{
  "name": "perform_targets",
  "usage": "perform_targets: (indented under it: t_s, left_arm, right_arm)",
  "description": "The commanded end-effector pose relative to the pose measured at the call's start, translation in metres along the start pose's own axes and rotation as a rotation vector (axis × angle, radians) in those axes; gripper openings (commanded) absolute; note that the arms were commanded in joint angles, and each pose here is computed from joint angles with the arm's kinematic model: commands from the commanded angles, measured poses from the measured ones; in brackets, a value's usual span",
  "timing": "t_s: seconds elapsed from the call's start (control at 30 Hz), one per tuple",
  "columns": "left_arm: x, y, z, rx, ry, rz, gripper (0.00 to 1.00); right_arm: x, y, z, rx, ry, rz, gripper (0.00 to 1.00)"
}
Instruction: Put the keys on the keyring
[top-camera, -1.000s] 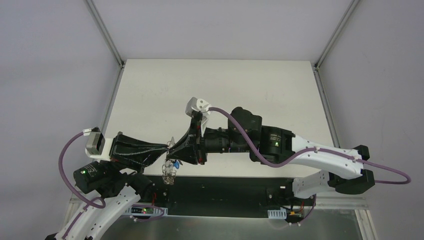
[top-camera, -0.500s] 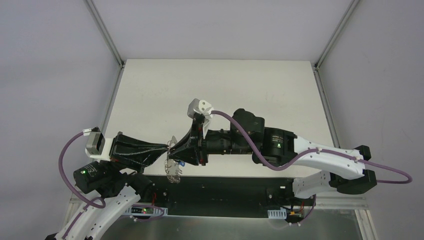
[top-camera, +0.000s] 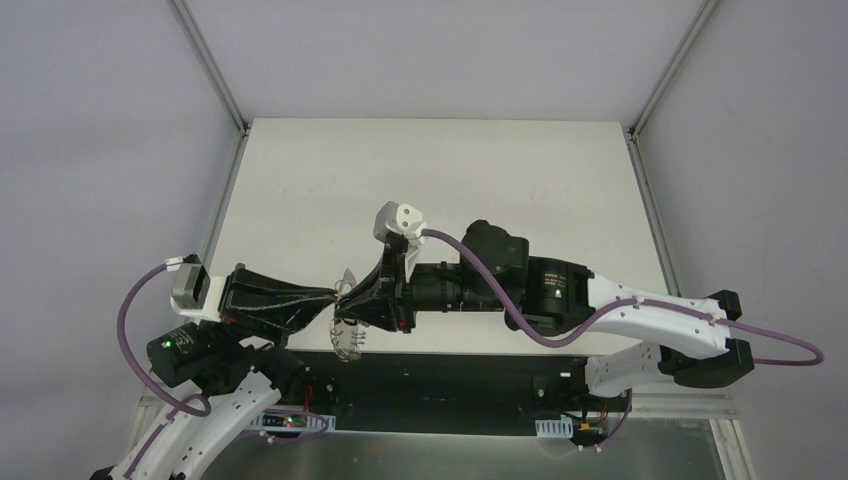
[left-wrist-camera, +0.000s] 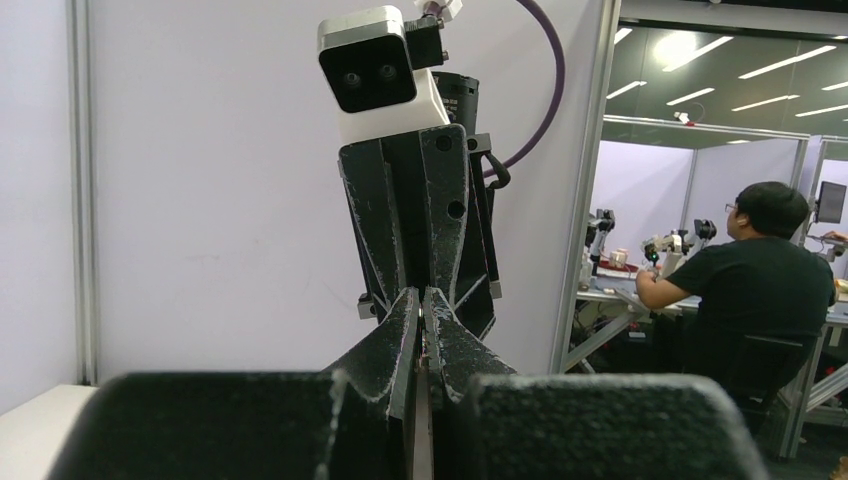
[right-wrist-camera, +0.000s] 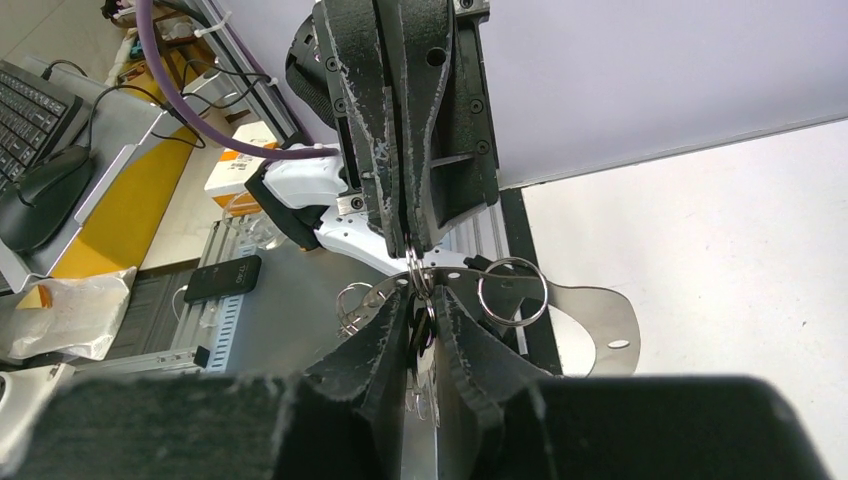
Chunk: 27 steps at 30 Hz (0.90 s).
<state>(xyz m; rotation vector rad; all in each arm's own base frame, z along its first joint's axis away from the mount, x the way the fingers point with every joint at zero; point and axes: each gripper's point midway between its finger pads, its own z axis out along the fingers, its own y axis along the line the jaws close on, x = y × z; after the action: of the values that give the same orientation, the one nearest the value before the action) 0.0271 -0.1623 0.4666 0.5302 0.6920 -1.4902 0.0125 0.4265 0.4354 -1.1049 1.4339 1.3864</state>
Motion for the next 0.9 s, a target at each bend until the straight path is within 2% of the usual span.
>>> perform_targets:
  t_s: [0.0, 0.17, 0.33, 0.8, 0.87]
  left_arm:
    - [-0.018, -0.013, 0.005, 0.042, -0.047, 0.015, 0.0]
    - [-0.014, -0.011, 0.004, 0.037, -0.042, 0.004, 0.0]
    - [-0.009, -0.01, 0.003, 0.039, -0.028, -0.009, 0.0]
    - [0.004, -0.008, -0.007, -0.014, 0.053, -0.025, 0.0]
    - [0.003, -0.009, -0.008, -0.024, 0.061, -0.018, 0.05]
  right_arm:
    - [-0.029, 0.007, -0.008, -0.005, -0.076, -0.036, 0.17]
    - [-0.029, 0.007, -0.007, 0.0, -0.073, -0.046, 0.15]
    - [-0.03, 0.007, -0.007, 0.008, -0.077, -0.061, 0.0]
    - [-0.02, 0.018, -0.014, -0.005, -0.048, -0.118, 0.0]
    - [-0.017, 0.02, -0.018, -0.013, -0.038, -0.116, 0.0]
